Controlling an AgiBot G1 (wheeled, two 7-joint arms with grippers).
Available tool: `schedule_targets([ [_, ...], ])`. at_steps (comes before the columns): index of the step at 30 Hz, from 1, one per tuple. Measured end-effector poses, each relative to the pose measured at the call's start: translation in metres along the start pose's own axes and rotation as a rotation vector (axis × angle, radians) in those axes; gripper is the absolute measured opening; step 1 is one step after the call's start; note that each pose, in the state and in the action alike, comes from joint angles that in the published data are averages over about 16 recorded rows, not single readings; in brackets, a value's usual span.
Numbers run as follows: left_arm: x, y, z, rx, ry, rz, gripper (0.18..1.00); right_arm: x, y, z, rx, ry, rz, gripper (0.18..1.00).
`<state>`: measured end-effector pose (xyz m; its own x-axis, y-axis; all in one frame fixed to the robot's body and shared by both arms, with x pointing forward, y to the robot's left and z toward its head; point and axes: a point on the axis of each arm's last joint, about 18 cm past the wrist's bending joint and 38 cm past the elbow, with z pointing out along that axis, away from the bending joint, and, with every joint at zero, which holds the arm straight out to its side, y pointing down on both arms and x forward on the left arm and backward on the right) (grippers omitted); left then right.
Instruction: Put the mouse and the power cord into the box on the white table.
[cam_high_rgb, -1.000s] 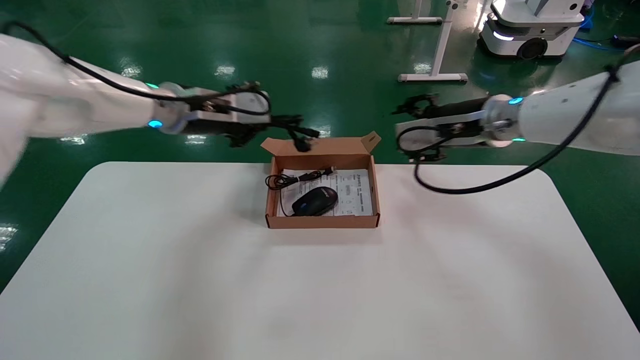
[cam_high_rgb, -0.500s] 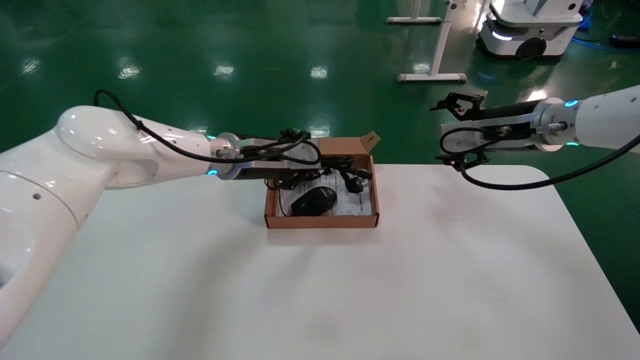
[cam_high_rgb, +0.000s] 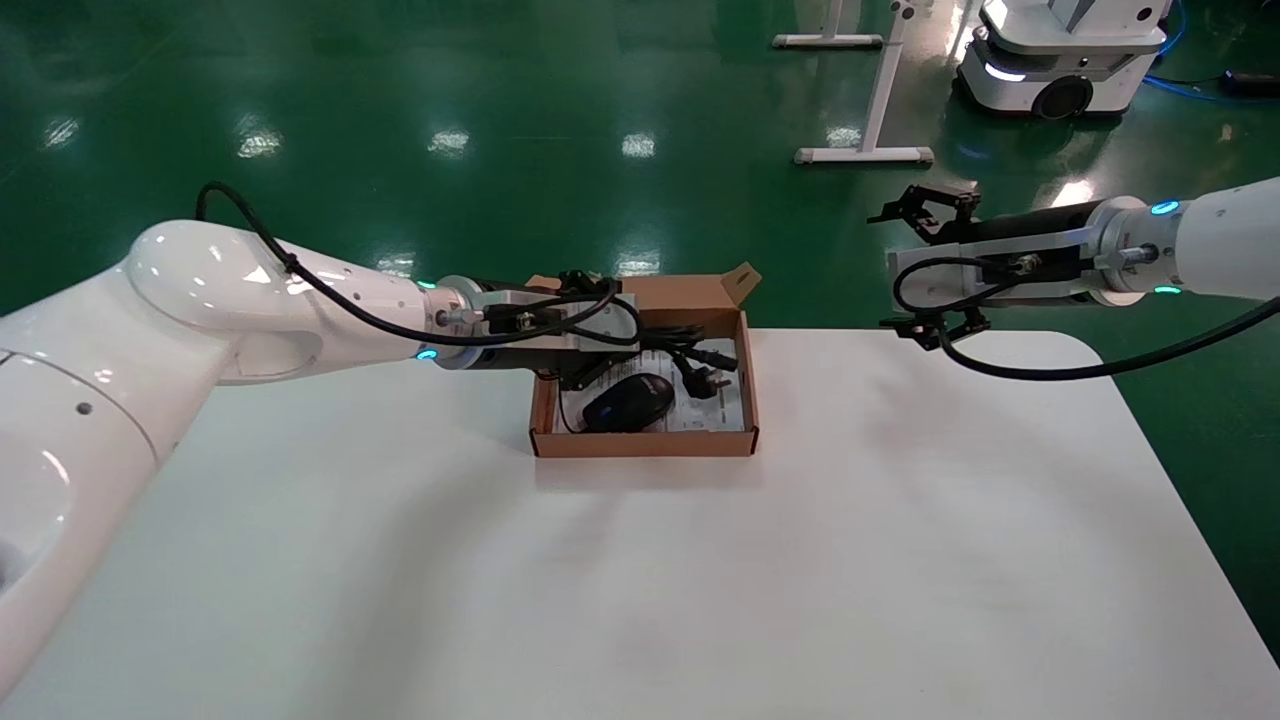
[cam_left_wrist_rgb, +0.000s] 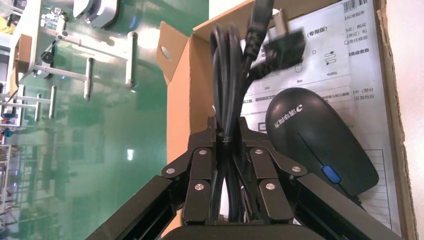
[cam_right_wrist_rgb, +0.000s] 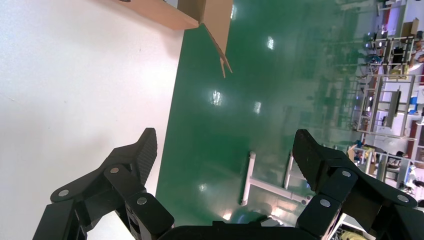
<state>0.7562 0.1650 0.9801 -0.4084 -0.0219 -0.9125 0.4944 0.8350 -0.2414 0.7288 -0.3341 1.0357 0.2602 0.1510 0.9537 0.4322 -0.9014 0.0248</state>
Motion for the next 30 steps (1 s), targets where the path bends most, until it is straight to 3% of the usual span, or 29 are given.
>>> schedule_targets([
  [11,0.012,0.001,-0.01,0.092,0.0,-0.122,0.349,-0.01,-0.013,0.002,0.096,0.023,0.109,1.001],
  [30,0.043,0.005,-0.079,0.4,0.008,-0.469,0.742,-0.044,-0.056,-0.027,0.451,0.059,0.494,1.001],
])
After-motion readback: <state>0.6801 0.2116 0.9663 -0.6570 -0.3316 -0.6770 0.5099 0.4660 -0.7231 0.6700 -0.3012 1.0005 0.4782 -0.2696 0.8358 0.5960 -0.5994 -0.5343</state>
